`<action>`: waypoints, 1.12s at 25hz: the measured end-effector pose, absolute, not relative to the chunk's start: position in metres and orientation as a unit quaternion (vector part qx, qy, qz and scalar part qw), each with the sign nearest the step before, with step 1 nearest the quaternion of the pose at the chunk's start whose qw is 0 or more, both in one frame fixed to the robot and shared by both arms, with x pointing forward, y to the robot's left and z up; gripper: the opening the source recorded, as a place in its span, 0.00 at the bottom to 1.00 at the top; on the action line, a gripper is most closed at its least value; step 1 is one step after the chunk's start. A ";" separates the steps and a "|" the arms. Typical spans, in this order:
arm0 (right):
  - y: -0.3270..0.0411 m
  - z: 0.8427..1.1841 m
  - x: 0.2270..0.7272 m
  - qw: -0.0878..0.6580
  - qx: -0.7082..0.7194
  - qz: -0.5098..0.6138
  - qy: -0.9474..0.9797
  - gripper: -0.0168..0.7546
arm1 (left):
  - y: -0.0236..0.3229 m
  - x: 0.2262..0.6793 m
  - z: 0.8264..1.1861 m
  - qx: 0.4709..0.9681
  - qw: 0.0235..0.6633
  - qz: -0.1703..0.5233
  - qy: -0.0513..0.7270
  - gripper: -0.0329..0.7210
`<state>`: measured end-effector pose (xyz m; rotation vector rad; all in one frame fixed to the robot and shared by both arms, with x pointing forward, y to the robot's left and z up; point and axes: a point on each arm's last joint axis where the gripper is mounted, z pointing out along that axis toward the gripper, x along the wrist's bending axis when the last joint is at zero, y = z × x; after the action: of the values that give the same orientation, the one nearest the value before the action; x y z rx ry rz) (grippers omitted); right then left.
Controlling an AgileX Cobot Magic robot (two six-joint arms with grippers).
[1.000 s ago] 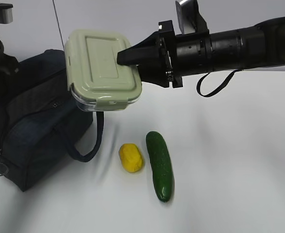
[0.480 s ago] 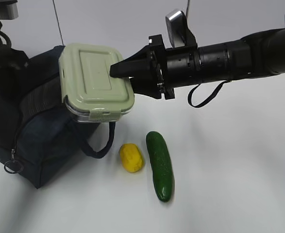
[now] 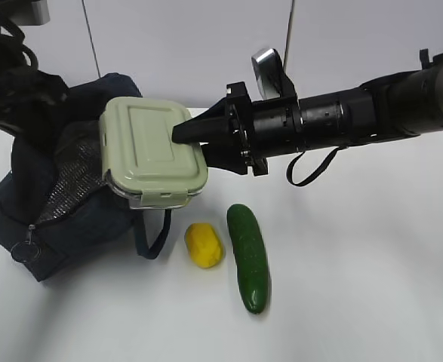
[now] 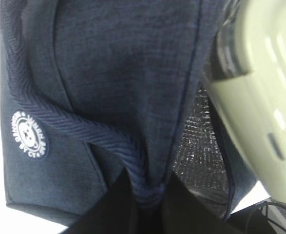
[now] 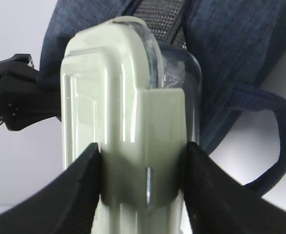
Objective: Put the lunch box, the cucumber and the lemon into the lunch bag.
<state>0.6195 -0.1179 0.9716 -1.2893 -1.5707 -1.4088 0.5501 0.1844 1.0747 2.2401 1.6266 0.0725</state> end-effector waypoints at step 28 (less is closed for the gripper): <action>-0.088 0.974 0.638 0.295 -0.489 -0.555 -0.605 0.52 | 0.170 0.545 1.076 0.800 0.209 -0.011 0.562 0.04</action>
<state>0.6381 -0.0885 0.9741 -1.3012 -1.6084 -1.4770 0.5445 0.1700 1.0761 2.2266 1.5622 -0.0296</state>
